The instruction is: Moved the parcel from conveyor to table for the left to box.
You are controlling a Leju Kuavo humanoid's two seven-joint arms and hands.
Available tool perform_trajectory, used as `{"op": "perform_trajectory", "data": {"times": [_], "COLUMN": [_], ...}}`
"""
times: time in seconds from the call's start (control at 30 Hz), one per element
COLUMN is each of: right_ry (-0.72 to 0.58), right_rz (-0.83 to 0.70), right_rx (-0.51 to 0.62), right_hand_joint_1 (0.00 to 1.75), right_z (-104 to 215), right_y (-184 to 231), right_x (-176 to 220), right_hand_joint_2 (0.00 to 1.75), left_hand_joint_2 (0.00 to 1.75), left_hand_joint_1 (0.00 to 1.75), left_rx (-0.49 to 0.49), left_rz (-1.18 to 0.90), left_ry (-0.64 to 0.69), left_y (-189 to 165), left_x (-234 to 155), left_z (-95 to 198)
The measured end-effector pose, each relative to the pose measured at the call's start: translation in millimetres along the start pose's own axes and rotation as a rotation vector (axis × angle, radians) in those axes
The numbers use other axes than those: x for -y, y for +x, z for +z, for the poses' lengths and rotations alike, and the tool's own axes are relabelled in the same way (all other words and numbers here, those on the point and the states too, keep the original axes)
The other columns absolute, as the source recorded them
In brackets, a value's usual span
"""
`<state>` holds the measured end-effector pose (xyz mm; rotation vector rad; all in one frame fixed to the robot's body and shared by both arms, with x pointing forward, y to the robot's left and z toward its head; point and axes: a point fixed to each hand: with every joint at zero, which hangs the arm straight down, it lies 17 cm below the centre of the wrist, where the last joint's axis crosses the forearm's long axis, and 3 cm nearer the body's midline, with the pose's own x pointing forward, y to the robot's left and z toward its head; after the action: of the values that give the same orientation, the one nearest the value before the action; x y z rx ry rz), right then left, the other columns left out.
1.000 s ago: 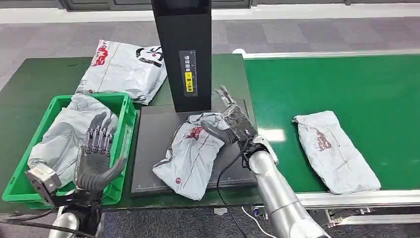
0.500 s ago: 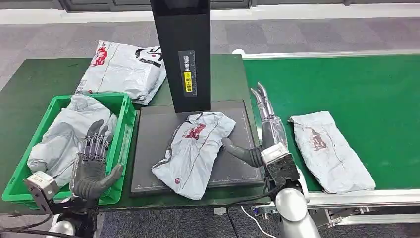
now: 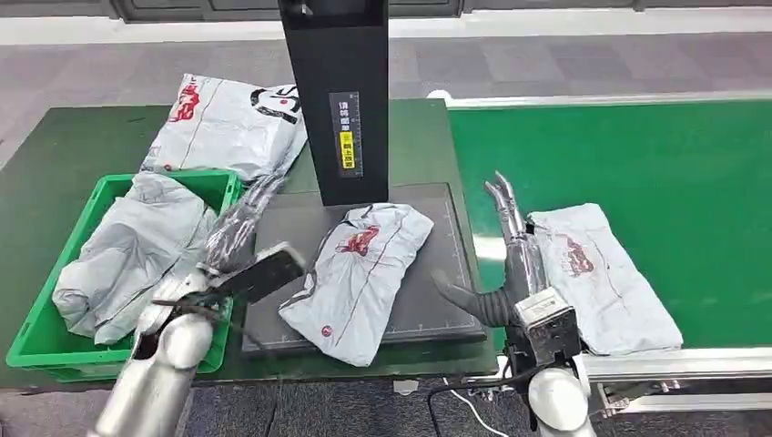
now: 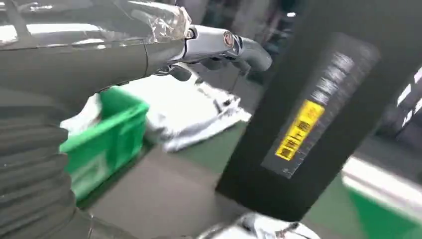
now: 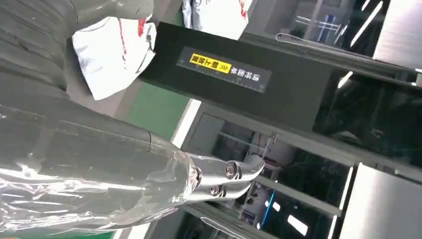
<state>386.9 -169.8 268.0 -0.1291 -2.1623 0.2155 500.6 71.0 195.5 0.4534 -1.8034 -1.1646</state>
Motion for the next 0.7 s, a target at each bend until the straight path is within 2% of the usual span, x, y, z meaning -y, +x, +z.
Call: {"op": "perform_trajectory", "data": {"times": [0.17, 0.27, 0.3, 0.43, 0.57, 0.63, 0.7], "right_ry": [-0.006, -0.013, -0.013, -0.015, -0.015, -0.020, -0.026], "right_rz": [-0.001, -0.015, -0.021, -0.025, -0.028, -0.026, -0.029], "right_rx": [-0.005, -0.004, -0.004, 0.000, -0.004, -0.008, -0.018], "right_hand_joint_1": [0.00, 0.00, 0.00, 0.00, 0.00, 0.00, 0.00], "right_z": [0, -5, -7, -12, -12, -13, -15], "right_y": [-2, -2, -2, -2, -4, -5, -7], "right_x": [4, 6, 6, 6, 6, 8, 9], "right_hand_joint_2": [1.75, 1.75, 1.75, 1.75, 1.75, 1.75, 1.75], "left_hand_joint_2": [1.75, 1.75, 1.75, 1.75, 1.75, 1.75, 1.75], "left_hand_joint_1": [0.00, 0.00, 0.00, 0.00, 0.00, 0.00, 0.00], "left_rx": [0.021, 0.025, 0.017, 0.018, 0.001, -0.012, -0.025], "left_rz": [-0.126, -0.188, -0.200, -0.234, -0.238, -0.245, -0.237], "left_ry": [-0.108, -0.237, -0.307, -0.403, -0.464, -0.561, -0.713], "left_y": [4, 4, 1, 4, -3, -8, -14], "left_x": [12, 31, 48, 72, 87, 105, 137], "left_z": [-28, -42, -42, -47, -44, -35, -12]}}
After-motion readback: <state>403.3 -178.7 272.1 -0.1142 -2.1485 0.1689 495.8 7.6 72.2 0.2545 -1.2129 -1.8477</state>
